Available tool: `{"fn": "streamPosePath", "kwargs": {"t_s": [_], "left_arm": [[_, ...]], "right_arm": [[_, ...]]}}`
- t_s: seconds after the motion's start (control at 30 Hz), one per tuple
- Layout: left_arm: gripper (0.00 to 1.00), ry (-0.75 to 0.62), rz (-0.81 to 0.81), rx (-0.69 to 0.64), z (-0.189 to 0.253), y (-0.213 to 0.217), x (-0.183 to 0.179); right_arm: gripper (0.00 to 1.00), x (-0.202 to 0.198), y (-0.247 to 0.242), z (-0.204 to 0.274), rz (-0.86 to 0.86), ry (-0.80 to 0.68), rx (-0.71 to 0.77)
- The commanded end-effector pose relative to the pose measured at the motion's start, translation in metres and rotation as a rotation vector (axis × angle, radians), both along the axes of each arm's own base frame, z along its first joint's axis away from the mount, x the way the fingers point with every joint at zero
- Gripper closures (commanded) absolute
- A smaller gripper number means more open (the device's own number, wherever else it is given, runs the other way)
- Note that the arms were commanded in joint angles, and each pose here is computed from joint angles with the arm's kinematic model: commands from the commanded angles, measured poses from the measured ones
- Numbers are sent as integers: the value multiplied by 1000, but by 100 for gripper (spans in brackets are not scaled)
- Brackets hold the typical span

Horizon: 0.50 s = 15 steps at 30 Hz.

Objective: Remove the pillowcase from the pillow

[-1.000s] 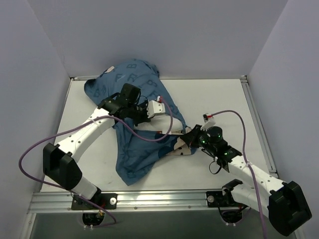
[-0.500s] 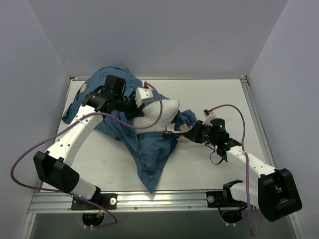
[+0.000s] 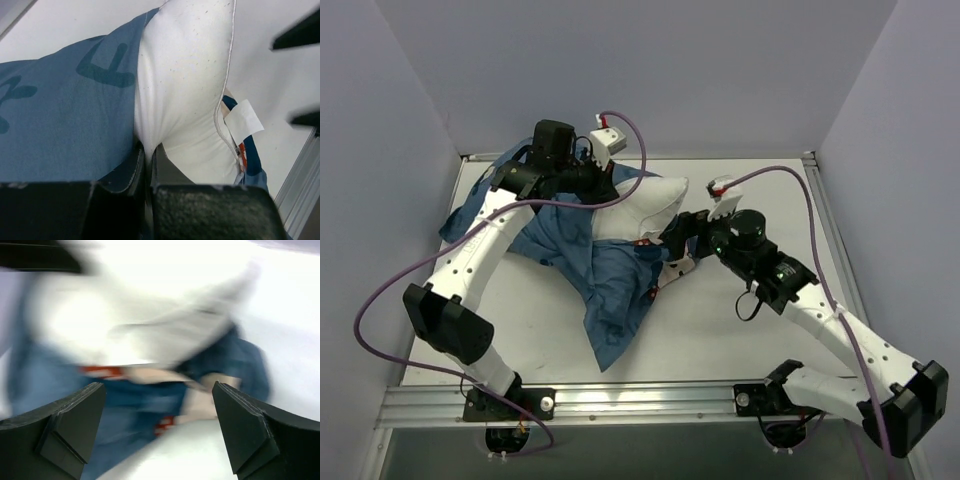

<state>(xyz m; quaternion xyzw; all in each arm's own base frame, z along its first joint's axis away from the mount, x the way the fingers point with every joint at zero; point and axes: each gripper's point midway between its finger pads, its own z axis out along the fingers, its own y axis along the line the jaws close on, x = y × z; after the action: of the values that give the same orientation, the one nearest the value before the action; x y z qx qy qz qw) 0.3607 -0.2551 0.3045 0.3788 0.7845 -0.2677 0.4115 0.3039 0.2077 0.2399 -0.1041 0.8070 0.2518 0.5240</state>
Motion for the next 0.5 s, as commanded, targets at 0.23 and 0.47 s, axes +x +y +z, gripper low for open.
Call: {"fn": "streamPosePath", "kwargs": {"t_s": [0.23,0.47], "left_arm": [[98,-159,36,-78,49,-20,29],[98,-169,73,-77,53,-15,36]], "right_arm": [[7,-43,117,10,143,-27,-91],[71,-37,129,-39,108,71,-132]]}}
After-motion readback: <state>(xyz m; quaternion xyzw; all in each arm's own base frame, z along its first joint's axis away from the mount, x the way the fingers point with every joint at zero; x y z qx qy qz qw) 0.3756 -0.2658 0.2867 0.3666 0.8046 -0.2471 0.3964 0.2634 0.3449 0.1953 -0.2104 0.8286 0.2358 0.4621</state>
